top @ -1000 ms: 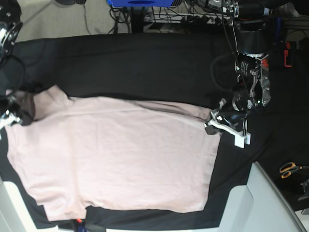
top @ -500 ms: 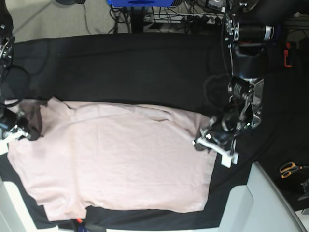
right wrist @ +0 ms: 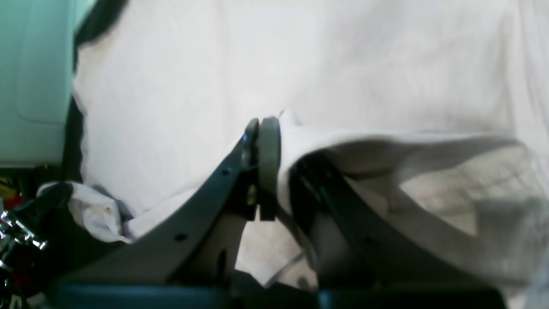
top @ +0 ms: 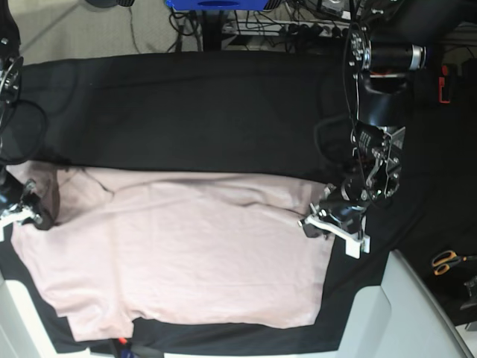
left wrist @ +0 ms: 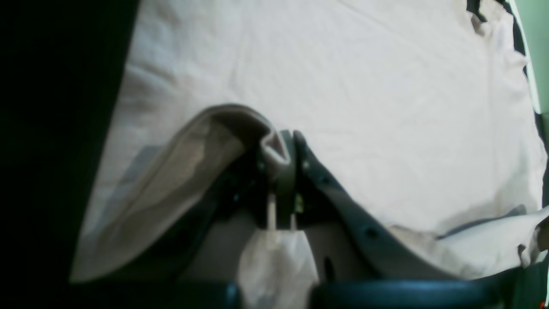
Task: Fold the T-shirt properly
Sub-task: 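Lift the held edge and fold it across the shirt body, then open both grippers and raise them off the folded shirt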
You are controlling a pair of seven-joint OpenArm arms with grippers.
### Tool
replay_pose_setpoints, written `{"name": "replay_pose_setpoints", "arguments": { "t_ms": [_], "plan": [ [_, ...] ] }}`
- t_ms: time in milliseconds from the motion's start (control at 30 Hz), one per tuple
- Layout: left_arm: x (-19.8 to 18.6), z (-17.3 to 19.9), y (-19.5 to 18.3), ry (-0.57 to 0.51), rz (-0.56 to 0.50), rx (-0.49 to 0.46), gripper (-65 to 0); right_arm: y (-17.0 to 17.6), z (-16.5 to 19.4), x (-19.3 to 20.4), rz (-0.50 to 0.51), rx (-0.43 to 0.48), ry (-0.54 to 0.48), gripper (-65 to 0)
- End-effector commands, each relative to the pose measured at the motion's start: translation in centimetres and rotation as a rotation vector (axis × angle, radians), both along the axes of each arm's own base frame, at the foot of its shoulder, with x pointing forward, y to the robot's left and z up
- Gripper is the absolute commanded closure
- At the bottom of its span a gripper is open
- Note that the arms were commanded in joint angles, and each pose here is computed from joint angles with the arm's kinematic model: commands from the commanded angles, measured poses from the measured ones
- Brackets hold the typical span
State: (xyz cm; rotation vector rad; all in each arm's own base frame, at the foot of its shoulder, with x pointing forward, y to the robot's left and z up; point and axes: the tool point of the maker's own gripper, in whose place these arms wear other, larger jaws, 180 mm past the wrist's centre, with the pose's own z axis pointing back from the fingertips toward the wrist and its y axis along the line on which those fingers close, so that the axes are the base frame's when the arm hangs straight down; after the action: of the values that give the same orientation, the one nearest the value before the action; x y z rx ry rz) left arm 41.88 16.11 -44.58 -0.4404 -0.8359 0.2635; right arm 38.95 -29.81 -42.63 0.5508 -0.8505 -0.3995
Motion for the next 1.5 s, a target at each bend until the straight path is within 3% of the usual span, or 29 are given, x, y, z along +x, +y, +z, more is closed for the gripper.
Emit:
{"name": "replay_pose_setpoints", "arguments": {
  "t_ms": [0, 500, 800, 1067, 1167, 1267, 1333, 1367, 1467],
  "plan": [
    [2.1, 2.2, 0.5, -0.075, 0.019, -0.005, 0.0, -1.4, 2.5, 1.7, -0.030, -0.014, -0.081, -0.2],
    [3.7, 3.2, 1.9, -0.205, 0.134, -0.011, 0.0, -1.4, 3.4, 2.8, -0.088, -0.004, -0.166, -0.2],
    [4.2, 2.3, 2.2, -0.167, 0.150, -0.020, 0.0, -0.6, 4.2, 3.9, -0.148, 0.021, -0.255, -0.2],
    [4.7, 3.1, 2.6, -0.228, 0.178, -0.009, 0.0, -0.5, 4.8, 4.4, -0.190, 0.034, -0.309, -1.1],
    [4.6, 2.9, 1.6, -0.224, 0.130, 0.015, -0.2, -0.6, 4.9, 4.5, -0.196, 0.037, -0.314, -8.6],
    [5.4, 4.1, 1.3, -0.256, 0.115, 0.020, -28.8, -1.1, 5.5, 4.6, -0.202, 0.033, -0.328, -25.1],
    [6.2, 5.4, 1.3, -0.289, 0.117, 0.015, -44.3, -1.9, 5.8, 4.6, -0.232, 0.041, -0.341, -35.1],
    [6.6, 6.2, 1.3, -0.310, 0.115, 0.014, -50.7, -2.8, 6.1, 4.4, -0.267, 0.053, -0.351, -37.5],
    [7.4, 9.0, 0.9, -0.384, 0.100, 0.013, -61.7, -5.0, 7.0, 3.8, -0.339, 0.078, -0.376, -38.1]
  ]
}}
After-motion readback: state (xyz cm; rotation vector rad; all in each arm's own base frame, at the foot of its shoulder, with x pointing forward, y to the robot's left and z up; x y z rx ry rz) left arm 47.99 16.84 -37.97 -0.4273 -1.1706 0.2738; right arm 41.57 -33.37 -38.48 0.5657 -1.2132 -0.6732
